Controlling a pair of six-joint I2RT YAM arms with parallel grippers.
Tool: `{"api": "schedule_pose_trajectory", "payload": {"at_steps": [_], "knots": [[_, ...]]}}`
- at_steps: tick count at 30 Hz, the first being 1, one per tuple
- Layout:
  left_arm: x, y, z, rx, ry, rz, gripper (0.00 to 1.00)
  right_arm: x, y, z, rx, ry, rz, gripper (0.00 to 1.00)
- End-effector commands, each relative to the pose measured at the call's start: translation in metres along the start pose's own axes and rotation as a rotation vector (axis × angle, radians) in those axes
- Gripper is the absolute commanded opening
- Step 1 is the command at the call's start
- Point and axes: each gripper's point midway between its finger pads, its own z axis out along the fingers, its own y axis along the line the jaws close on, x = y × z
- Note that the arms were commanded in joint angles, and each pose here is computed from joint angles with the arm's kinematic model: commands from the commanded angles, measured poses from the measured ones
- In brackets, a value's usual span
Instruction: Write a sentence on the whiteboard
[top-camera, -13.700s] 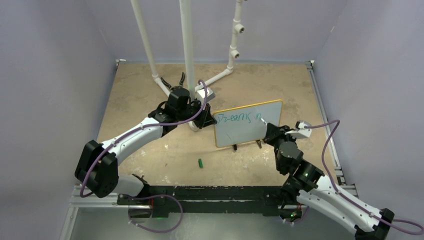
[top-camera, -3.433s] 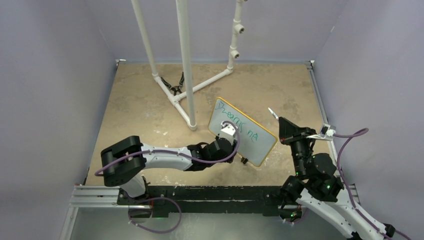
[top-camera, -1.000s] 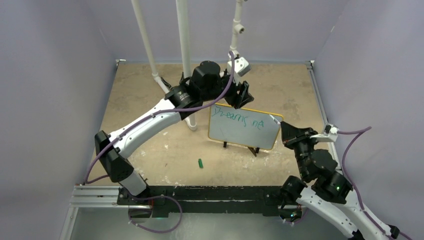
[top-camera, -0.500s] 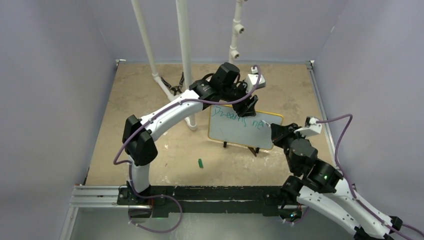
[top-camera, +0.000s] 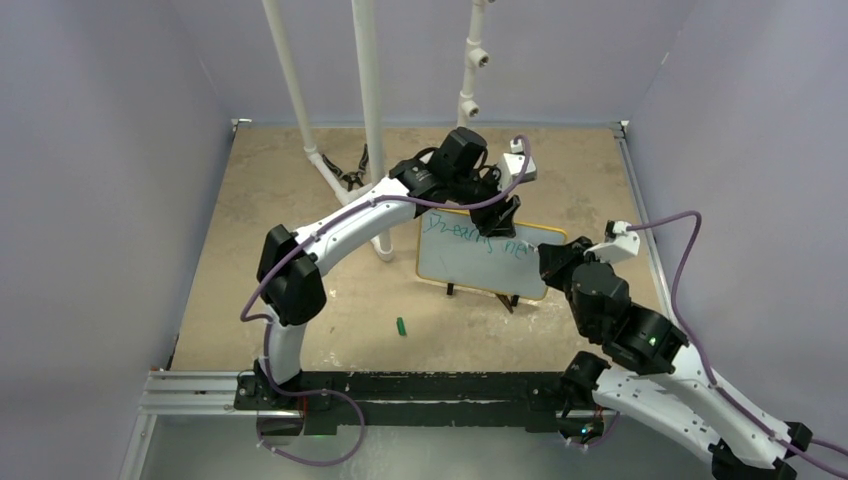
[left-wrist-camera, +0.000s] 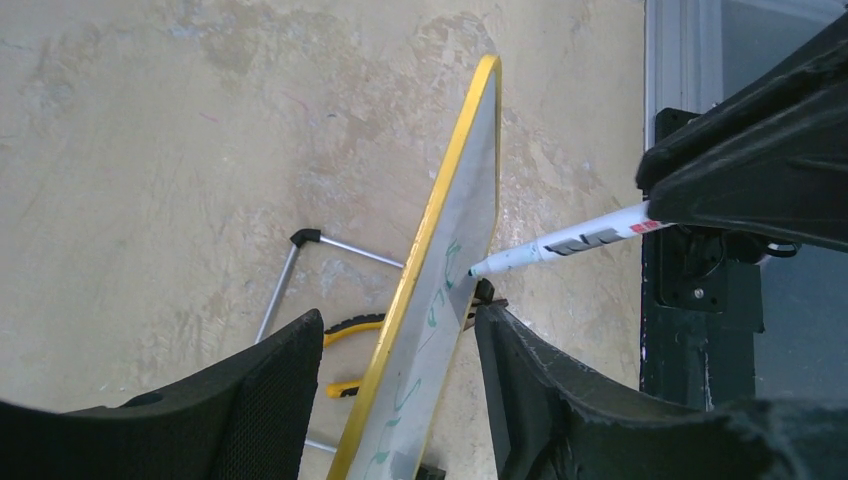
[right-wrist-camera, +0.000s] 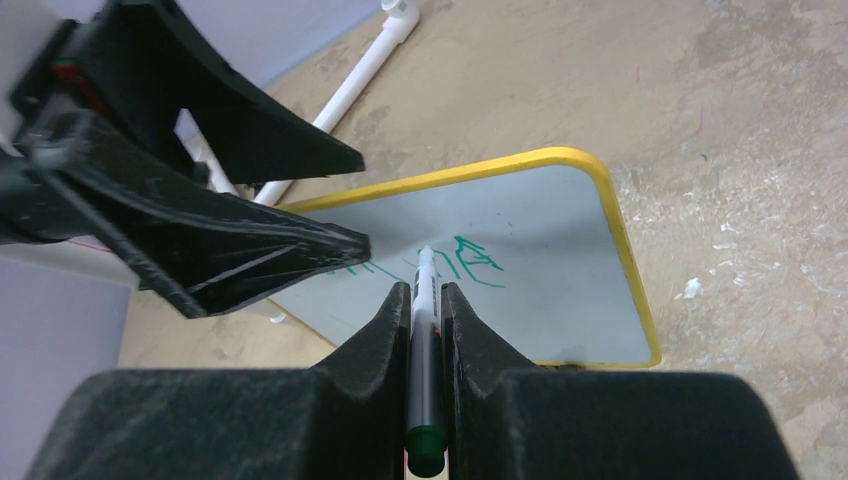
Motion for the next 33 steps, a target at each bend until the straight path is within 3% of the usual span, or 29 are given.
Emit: {"api": "schedule_pose_trajectory", "payload": {"at_steps": [1,6,11,17,24,30,33], "knots": [[-0.006,0.0,0.005,0.031,-0.023,0.036,0.57,-0.012,0.013,-0.008,-0.013,0.03,0.011,0.0],[-0.001,0.001,0.009,0.034,-0.012,0.03,0.53,-0.008,0.016,-0.009,0.039,0.099,0.027,0.0],[0.004,0.0,0.01,0.038,-0.008,0.032,0.35,0.019,-0.002,-0.006,0.149,0.18,0.002,0.0],[0.01,0.0,0.01,0.044,0.001,0.033,0.23,0.005,-0.001,-0.011,0.069,0.112,0.04,0.0],[0.013,-0.002,0.009,0.048,0.003,0.045,0.14,0.014,-0.013,-0.001,0.19,0.117,-0.009,0.0],[0.018,-0.004,0.008,0.059,0.013,0.07,0.0,0.01,-0.014,0.001,0.192,0.088,-0.007,0.0],[0.021,-0.004,0.007,0.06,0.024,0.092,0.0,0.005,-0.016,-0.001,0.188,0.069,0.01,0.0]]}}
